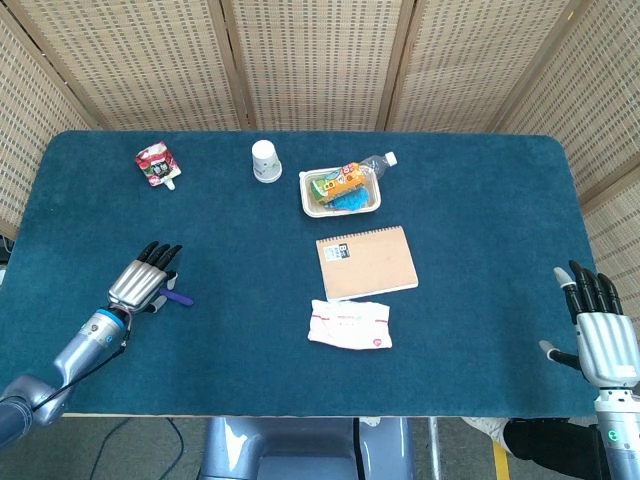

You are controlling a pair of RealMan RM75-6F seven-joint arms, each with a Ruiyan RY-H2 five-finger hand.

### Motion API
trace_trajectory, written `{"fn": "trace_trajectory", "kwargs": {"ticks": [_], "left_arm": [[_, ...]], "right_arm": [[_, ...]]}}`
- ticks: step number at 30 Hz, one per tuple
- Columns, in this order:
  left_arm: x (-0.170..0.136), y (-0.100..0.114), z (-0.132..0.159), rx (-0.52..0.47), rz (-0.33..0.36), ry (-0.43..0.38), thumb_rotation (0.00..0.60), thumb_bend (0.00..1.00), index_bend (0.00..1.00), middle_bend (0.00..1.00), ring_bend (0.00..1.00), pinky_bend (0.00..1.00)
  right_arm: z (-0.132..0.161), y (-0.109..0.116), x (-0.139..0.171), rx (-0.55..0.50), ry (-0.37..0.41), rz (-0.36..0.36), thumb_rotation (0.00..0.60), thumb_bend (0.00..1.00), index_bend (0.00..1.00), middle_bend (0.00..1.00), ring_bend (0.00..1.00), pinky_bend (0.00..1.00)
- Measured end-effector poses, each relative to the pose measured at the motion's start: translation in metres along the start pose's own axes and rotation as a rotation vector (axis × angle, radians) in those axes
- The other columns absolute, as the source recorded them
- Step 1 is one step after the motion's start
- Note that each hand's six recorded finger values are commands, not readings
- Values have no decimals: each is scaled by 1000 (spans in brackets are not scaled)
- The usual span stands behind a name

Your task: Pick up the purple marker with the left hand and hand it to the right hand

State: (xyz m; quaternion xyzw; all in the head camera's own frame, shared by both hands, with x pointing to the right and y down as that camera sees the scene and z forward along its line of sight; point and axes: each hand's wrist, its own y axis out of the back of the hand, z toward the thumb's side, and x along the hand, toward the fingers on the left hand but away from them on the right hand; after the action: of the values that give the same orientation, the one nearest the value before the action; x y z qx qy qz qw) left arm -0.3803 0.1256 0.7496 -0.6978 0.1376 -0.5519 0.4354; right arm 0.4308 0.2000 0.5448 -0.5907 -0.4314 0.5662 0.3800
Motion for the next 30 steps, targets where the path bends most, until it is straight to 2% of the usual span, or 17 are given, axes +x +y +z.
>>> {"fn": "trace_trajectory", "kwargs": {"ticks": [30], "left_arm": [[5,-3,3,8,-21,17,600,413,527,0,0,0]], "right_arm": [[-1,1,0,-10,-1,4,600,0,69,0,0,0]]}}
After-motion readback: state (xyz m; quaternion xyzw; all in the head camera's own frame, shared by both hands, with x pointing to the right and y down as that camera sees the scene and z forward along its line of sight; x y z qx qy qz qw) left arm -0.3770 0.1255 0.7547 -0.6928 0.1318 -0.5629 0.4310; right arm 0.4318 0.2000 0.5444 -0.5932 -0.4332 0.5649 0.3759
